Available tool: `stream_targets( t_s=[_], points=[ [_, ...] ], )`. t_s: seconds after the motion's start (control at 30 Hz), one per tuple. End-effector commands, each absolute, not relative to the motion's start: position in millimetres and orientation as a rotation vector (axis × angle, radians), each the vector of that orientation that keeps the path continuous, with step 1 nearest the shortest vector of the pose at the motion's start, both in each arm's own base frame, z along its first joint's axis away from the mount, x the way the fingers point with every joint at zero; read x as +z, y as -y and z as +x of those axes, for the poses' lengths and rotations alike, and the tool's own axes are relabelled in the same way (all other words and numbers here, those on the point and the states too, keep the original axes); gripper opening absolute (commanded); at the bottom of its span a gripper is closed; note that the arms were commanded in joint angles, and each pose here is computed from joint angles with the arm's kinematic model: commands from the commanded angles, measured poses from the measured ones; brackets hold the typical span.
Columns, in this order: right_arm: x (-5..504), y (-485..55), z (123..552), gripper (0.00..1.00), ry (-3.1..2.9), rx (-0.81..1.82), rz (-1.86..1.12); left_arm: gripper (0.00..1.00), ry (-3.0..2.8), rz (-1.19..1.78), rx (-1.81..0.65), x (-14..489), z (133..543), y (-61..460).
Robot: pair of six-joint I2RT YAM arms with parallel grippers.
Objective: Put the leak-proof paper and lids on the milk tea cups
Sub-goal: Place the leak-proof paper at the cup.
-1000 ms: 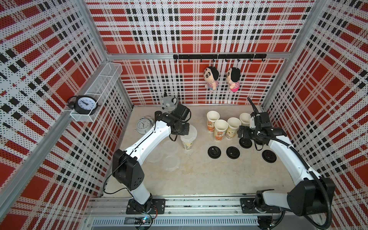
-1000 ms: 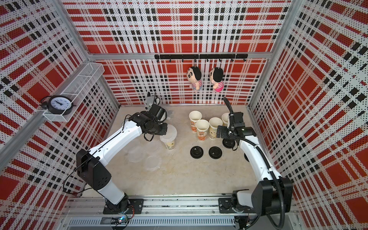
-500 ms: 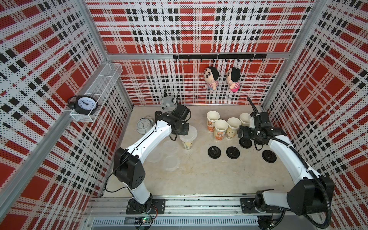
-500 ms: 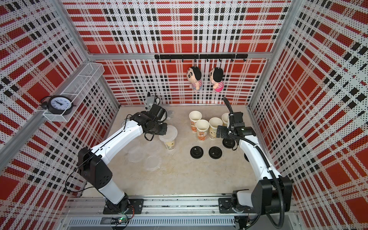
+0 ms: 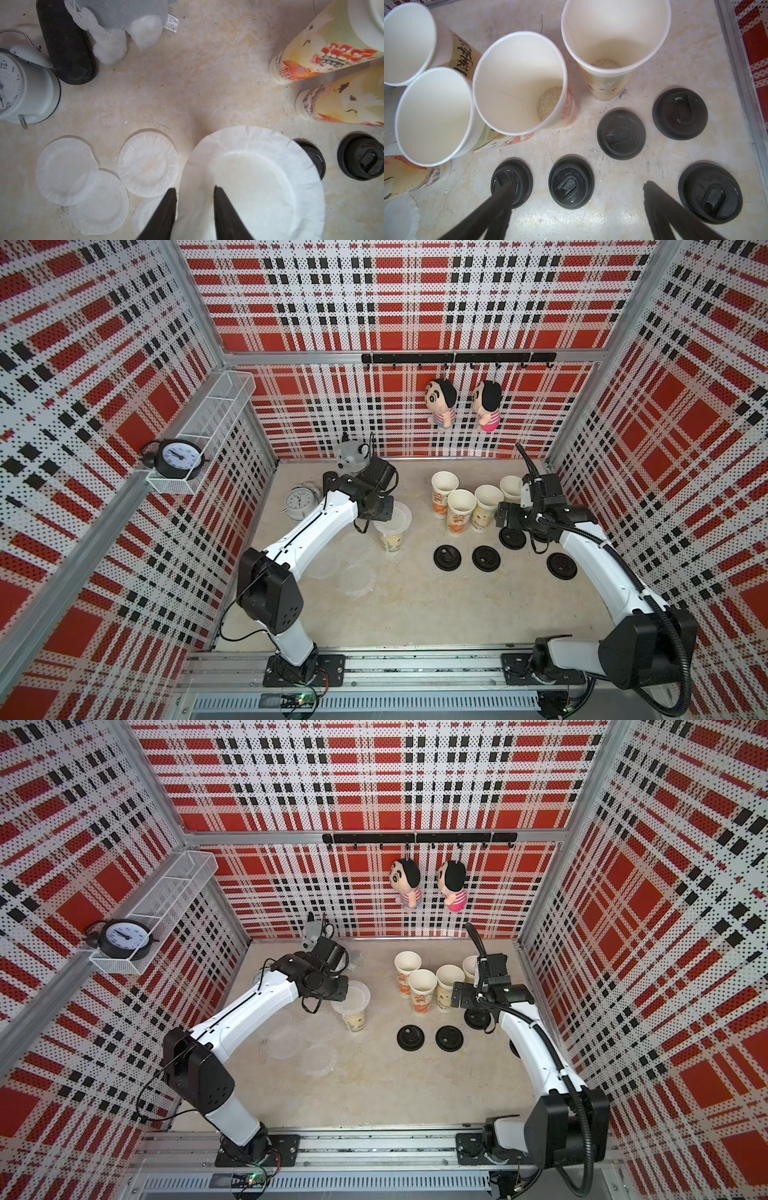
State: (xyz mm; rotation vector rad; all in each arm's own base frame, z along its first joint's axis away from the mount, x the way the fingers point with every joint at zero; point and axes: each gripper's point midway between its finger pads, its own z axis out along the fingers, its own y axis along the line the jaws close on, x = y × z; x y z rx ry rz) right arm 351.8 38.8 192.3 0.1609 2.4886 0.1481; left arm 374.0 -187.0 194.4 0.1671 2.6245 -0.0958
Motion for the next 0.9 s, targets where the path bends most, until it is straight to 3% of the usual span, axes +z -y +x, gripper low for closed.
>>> stream_targets(
  t_s=[0.0, 0.53, 0.87],
  points=[
    [190.9, -41.8, 352.9, 1.00, -2.486, 0.156, 0.138, 0.40, -2.612, 0.157, -0.080, 192.7, 380.0, 183.7],
    [193.6, -42.5, 350.1, 1.00, -2.478, 0.164, 0.135, 0.64, -2.594, 0.158, -0.086, 199.7, 381.1, 183.4],
    [192.0, -23.5, 332.5, 1.00, -2.503, 0.067, 0.244, 0.74, -2.414, 0.121, -0.209, 265.2, 390.6, 189.9]
  ],
)
